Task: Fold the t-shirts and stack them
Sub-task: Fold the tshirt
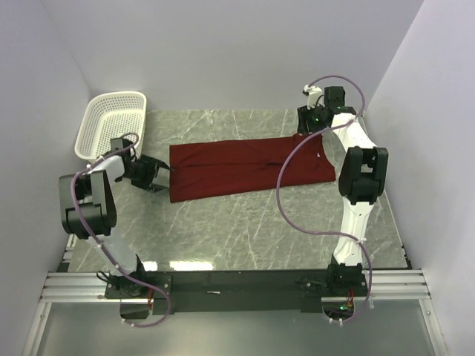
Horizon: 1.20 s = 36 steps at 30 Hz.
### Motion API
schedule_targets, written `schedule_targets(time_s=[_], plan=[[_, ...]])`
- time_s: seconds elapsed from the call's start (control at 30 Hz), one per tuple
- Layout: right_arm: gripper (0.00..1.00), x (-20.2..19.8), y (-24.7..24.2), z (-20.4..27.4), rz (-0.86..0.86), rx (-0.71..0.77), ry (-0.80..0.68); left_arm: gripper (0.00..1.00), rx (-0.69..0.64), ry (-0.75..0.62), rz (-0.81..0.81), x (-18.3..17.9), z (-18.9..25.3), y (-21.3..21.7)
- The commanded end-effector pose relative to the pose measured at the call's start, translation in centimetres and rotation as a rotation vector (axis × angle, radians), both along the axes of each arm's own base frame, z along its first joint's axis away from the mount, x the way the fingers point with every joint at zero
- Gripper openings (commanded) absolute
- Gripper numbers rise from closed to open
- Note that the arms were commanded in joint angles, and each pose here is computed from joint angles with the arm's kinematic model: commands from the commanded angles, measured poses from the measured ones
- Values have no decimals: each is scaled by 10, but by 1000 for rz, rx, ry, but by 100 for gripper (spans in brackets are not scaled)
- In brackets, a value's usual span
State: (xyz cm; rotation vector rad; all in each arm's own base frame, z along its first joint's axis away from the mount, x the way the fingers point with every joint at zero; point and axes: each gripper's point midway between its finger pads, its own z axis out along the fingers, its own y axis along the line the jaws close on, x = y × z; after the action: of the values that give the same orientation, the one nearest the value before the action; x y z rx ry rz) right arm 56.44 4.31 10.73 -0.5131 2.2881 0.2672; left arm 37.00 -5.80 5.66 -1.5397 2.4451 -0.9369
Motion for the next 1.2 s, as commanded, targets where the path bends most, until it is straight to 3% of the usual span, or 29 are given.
schedule_targets(time_s=[0.0, 0.23, 0.3, 0.43, 0.57, 0.83, 1.17], plan=[[60, -21, 27, 45, 135, 104, -45, 73, 53, -275, -93, 27, 69, 3], [55, -81, 56, 43, 247, 276, 114, 76, 279, -701, -315, 22, 148, 5], [53, -96, 60, 33, 230, 317, 181, 79, 343, -744, -324, 13, 152, 8], [51, -106, 57, 16, 102, 348, 252, 84, 625, -845, -290, -9, 182, 37], [51, -103, 53, -3, -19, 368, 307, 88, 734, -921, -254, -31, 200, 45], [51, -94, 46, -33, -197, 377, 401, 87, 701, -946, -298, -44, 193, 34], [51, -82, 62, -53, -229, 381, 452, 87, 683, -978, -293, -55, 199, 28]])
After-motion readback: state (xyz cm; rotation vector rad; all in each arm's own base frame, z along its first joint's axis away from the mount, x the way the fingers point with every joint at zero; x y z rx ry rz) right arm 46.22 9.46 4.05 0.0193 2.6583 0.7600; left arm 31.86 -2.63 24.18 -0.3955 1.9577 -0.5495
